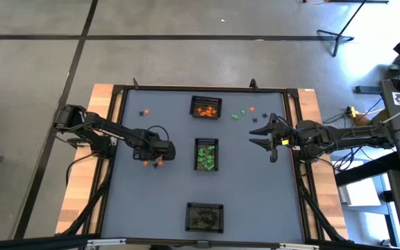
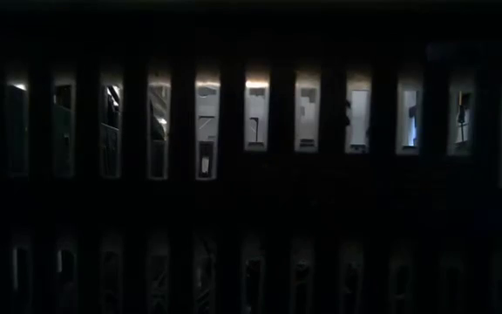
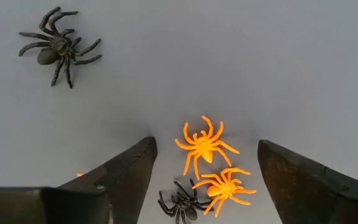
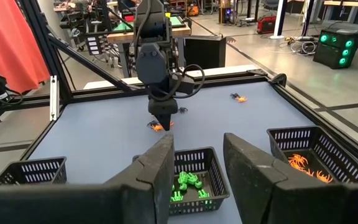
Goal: Sort Halloween decoration
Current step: Put the orange spider toy into the top black bin
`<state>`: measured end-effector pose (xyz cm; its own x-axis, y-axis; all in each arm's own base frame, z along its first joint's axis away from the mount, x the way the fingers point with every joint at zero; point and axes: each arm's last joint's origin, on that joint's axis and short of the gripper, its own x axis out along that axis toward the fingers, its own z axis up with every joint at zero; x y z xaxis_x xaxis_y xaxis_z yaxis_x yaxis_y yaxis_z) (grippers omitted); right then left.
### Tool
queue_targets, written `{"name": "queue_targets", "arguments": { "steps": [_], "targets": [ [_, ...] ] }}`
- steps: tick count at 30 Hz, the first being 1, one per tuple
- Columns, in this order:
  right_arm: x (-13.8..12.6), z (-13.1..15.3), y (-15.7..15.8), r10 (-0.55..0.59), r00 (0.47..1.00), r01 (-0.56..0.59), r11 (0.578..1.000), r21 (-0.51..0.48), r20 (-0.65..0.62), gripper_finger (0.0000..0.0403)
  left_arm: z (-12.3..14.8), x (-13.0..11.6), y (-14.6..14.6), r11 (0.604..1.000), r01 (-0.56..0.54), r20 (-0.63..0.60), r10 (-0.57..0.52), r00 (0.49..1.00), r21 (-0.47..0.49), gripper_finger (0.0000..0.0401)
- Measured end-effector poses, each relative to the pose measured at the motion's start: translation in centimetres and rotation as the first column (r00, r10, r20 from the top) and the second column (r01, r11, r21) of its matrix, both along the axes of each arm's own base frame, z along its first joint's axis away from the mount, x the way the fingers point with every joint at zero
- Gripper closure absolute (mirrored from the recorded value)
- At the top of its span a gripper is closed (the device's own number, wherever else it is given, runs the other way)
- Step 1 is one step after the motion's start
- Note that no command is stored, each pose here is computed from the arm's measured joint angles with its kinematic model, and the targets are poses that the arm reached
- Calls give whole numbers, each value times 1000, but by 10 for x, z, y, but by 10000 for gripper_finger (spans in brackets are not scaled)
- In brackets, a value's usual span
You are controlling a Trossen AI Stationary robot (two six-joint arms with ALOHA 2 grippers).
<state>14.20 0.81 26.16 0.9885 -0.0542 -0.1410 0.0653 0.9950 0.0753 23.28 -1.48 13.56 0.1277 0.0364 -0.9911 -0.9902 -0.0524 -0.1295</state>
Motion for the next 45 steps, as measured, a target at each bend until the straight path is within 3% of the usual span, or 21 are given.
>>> {"name": "queue_targets", "arguments": {
  "steps": [21, 37, 45],
  "targets": [
    [0, 0, 0, 0, 1000, 0, 1000, 0, 0, 265, -1, 1, 0, 1000, 2, 11, -2, 1000, -9, 272],
    [0, 0, 0, 0, 1000, 0, 1000, 0, 0, 265, -1, -1, -1, 1000, 4, -6, -4, 1000, -14, 362],
    [0, 0, 0, 0, 1000, 0, 1000, 0, -1, 265, 16, 4, 0, 1000, 27, 60, -27, 998, 7, 400]
  ]
}}
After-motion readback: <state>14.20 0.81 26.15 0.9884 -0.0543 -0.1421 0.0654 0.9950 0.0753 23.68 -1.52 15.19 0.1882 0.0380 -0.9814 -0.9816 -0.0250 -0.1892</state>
